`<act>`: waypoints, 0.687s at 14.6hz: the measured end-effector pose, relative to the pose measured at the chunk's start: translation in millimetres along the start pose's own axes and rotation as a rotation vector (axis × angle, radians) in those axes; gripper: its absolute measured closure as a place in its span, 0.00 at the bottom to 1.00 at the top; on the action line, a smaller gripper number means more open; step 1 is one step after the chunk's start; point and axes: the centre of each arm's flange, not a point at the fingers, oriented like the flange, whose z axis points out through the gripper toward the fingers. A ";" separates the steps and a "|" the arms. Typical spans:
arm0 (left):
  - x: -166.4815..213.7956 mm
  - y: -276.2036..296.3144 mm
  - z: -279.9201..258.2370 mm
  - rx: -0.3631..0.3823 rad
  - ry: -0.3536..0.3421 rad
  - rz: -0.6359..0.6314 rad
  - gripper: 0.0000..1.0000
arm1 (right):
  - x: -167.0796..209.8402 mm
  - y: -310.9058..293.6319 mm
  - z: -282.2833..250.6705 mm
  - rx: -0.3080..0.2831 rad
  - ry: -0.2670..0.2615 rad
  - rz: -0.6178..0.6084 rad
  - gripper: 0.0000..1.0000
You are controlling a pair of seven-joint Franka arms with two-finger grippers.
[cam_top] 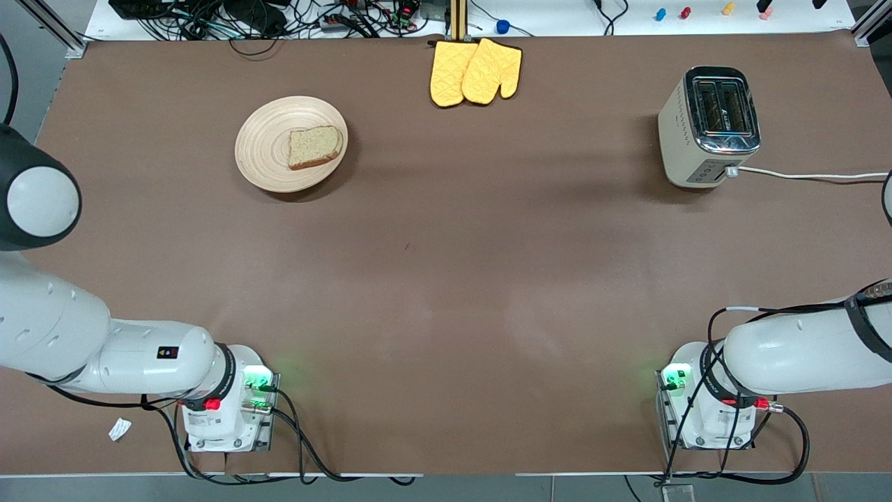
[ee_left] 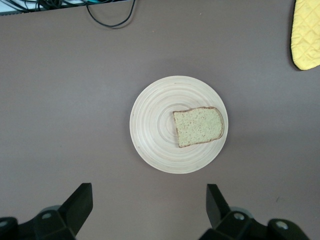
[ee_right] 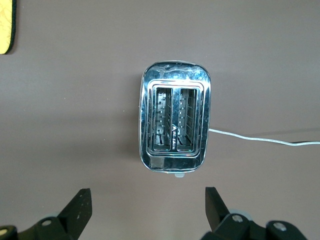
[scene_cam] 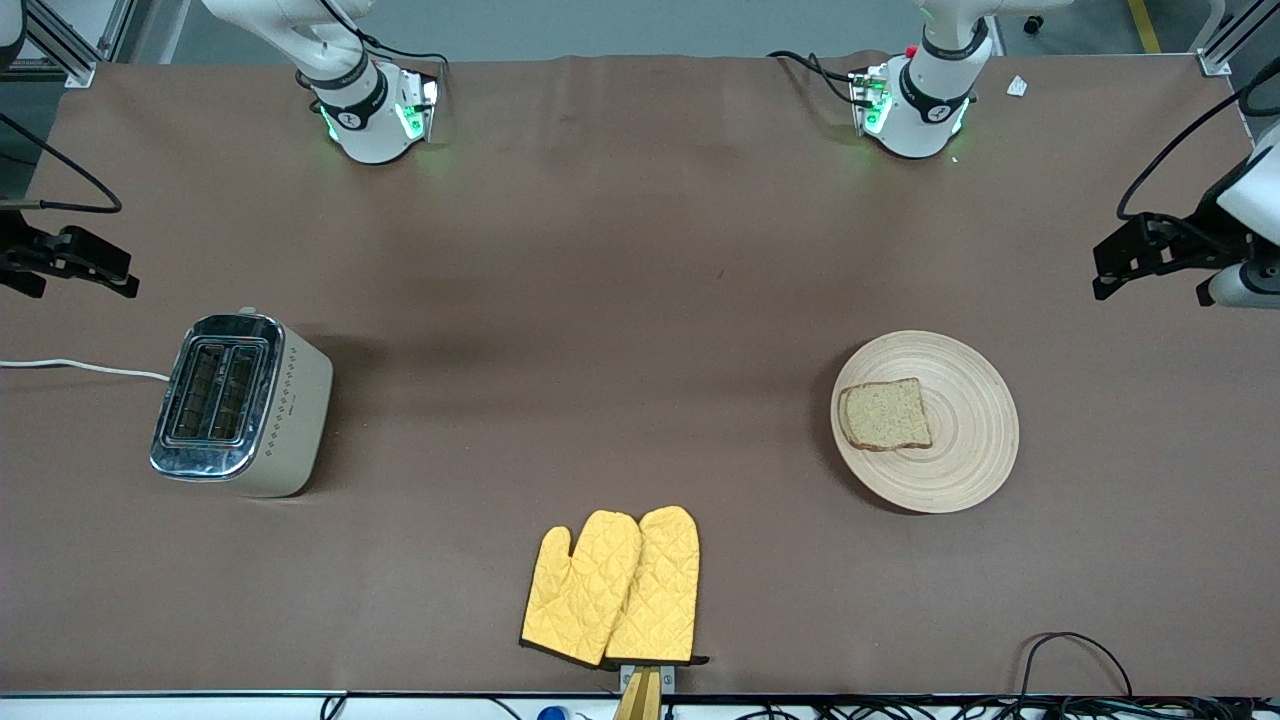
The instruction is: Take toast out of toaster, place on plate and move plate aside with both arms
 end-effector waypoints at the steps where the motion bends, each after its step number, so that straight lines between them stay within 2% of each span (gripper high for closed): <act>1: -4.7 -0.7 0.5 0.002 -0.005 -0.002 0.00 | 0.0 0.0 0.0 0.000 0.000 0.000 0.00; 7: -28.4 2.6 12.3 -0.005 0.011 -0.005 0.00 | 0.0 1.2 0.1 0.002 0.000 0.003 0.00; 10: -28.1 -1.8 14.3 -0.008 0.016 -0.015 0.00 | 0.1 1.8 0.0 0.002 0.002 0.004 0.00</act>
